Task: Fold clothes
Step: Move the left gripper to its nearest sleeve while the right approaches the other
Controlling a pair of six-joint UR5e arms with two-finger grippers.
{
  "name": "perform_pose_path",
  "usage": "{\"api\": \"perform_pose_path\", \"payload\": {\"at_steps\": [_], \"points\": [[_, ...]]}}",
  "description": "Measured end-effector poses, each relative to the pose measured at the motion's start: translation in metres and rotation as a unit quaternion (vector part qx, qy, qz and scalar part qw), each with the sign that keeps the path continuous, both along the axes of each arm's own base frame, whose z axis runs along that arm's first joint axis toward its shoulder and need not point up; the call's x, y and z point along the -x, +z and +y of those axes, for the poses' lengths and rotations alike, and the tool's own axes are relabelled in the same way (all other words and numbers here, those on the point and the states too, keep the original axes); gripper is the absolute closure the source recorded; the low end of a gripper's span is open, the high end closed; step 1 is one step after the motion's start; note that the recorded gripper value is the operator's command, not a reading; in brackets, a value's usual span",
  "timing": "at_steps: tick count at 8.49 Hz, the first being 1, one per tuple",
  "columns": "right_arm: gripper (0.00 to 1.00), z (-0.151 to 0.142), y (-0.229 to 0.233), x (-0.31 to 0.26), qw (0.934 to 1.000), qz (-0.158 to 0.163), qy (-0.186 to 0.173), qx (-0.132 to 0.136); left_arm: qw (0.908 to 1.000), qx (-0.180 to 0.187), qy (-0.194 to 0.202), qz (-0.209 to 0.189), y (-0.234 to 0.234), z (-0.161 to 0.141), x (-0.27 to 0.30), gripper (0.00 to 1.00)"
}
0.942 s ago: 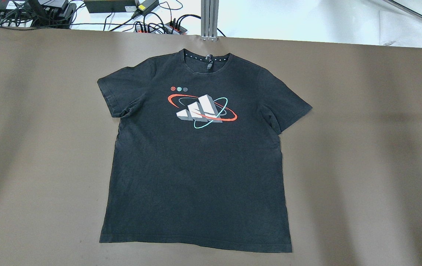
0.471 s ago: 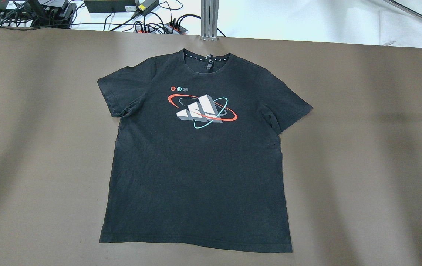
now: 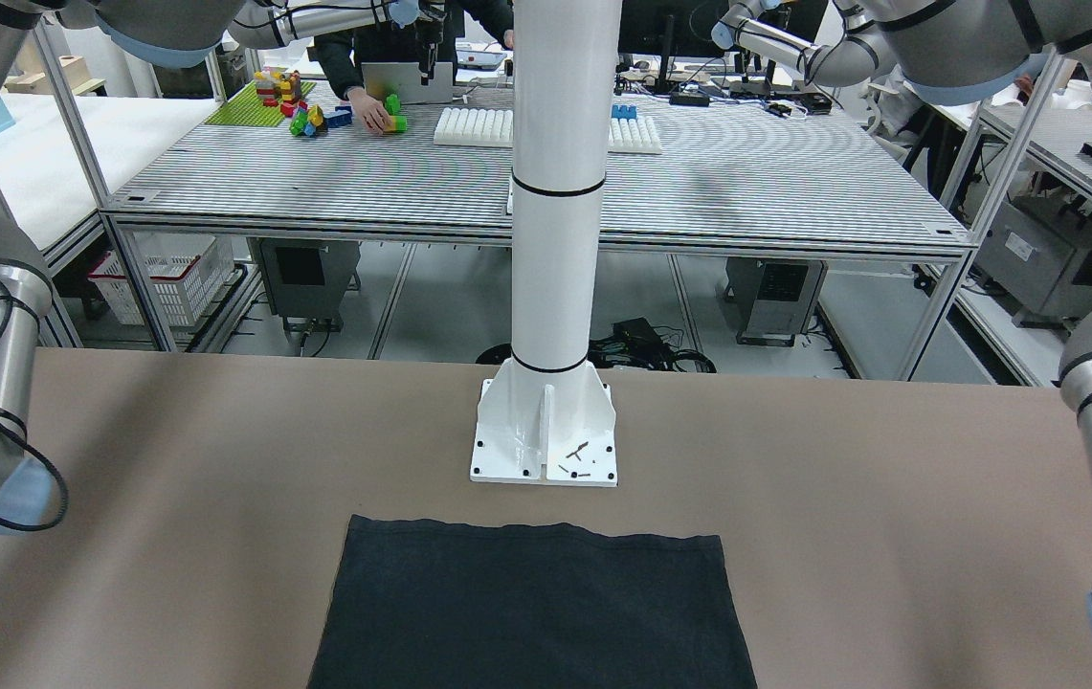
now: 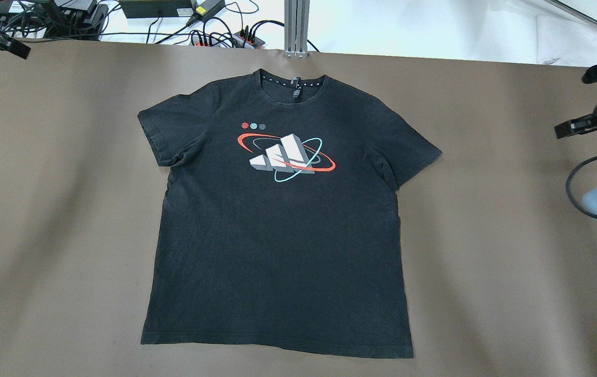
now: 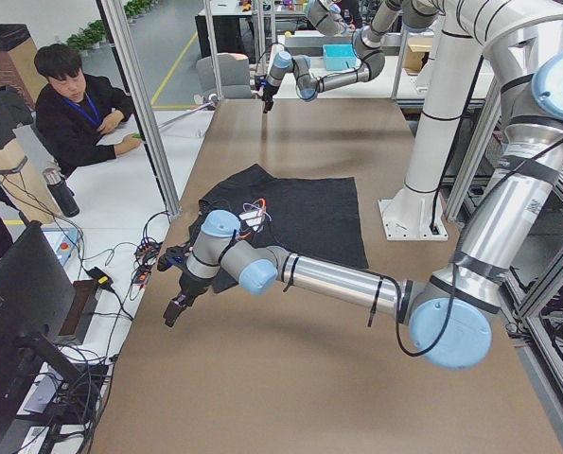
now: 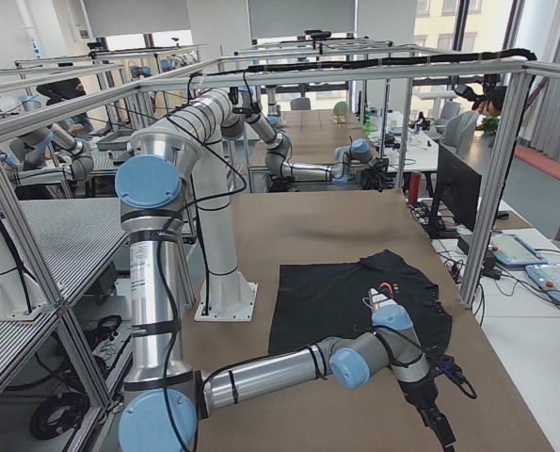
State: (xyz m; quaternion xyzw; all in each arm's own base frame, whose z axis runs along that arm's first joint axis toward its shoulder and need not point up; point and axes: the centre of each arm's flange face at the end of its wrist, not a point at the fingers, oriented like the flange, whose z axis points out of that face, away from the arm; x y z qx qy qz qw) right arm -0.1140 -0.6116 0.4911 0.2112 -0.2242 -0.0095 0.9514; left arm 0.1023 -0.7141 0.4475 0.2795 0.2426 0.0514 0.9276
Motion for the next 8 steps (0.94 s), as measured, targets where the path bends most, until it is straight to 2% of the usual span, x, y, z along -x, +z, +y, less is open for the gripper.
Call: {"api": "perform_pose_path", "payload": {"at_steps": [2, 4, 6, 8], "points": [[0.08, -0.012, -0.028, 0.071, 0.9992, -0.036, 0.010, 0.015, 0.9976, 0.029, 0.014, 0.062, -0.017, -0.024, -0.077, 0.06], [0.07, -0.018, -0.047, 0.128, 0.9968, -0.073, 0.023, 0.024, 0.9909, 0.049, 0.021, 0.123, -0.005, -0.041, -0.135, 0.06], [0.07, -0.025, -0.044, 0.162, 0.9948, -0.096, 0.025, 0.019, 0.9851, 0.069, 0.021, 0.156, -0.005, -0.039, -0.181, 0.06], [0.06, -0.026, -0.041, 0.173, 0.9943, -0.103, 0.023, 0.015, 0.9822, 0.086, 0.028, 0.164, -0.001, -0.034, -0.218, 0.07]]}}
